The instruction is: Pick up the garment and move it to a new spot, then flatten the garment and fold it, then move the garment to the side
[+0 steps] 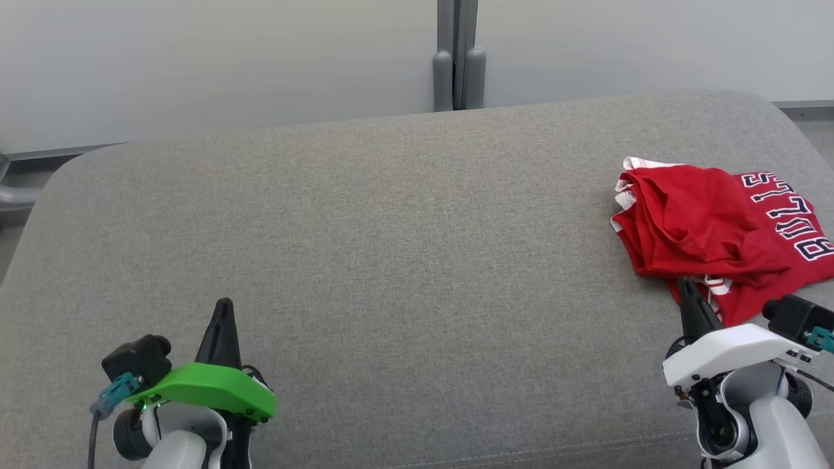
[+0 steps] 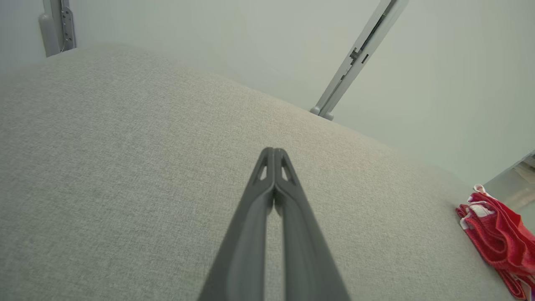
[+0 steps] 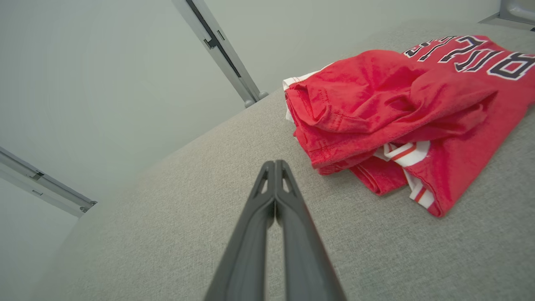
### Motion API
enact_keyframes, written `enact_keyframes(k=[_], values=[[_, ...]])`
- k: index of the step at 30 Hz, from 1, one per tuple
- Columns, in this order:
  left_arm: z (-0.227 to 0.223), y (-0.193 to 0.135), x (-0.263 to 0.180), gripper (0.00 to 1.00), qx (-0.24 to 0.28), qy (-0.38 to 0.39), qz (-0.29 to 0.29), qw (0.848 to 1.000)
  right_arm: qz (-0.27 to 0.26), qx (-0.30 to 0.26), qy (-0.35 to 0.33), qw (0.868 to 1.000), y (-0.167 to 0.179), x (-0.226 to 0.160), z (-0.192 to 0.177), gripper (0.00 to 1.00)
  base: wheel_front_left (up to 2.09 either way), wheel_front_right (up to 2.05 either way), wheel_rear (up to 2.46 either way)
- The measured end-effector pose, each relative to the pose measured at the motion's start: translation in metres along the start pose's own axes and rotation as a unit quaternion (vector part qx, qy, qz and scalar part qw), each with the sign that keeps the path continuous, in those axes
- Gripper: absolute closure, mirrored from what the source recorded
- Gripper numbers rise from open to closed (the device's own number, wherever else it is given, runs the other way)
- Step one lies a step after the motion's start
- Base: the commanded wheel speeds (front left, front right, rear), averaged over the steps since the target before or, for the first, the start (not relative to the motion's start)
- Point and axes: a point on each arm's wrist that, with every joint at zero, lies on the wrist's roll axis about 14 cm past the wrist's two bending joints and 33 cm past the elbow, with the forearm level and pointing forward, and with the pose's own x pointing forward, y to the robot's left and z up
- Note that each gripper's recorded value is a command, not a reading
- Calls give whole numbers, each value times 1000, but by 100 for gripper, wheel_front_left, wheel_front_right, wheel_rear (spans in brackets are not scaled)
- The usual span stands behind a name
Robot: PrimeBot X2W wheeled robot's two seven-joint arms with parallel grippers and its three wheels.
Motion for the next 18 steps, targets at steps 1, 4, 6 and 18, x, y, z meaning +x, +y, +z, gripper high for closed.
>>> enact_keyframes(k=[1,4,6,18], values=[[0,-1,1,100,-10,1,0,1000,-1,8,1,1000,-1,1,0,100,0,0,0],[2,-3,4,100,-34,1,-1,999,-5,30,3,1000,-3,5,2,100,0,0,0],[2,-2,6,100,-49,1,2,999,-8,47,5,999,-5,6,2,100,0,0,0],[8,-4,17,100,-137,-2,7,990,-17,130,12,991,-12,18,8,100,0,0,0]])
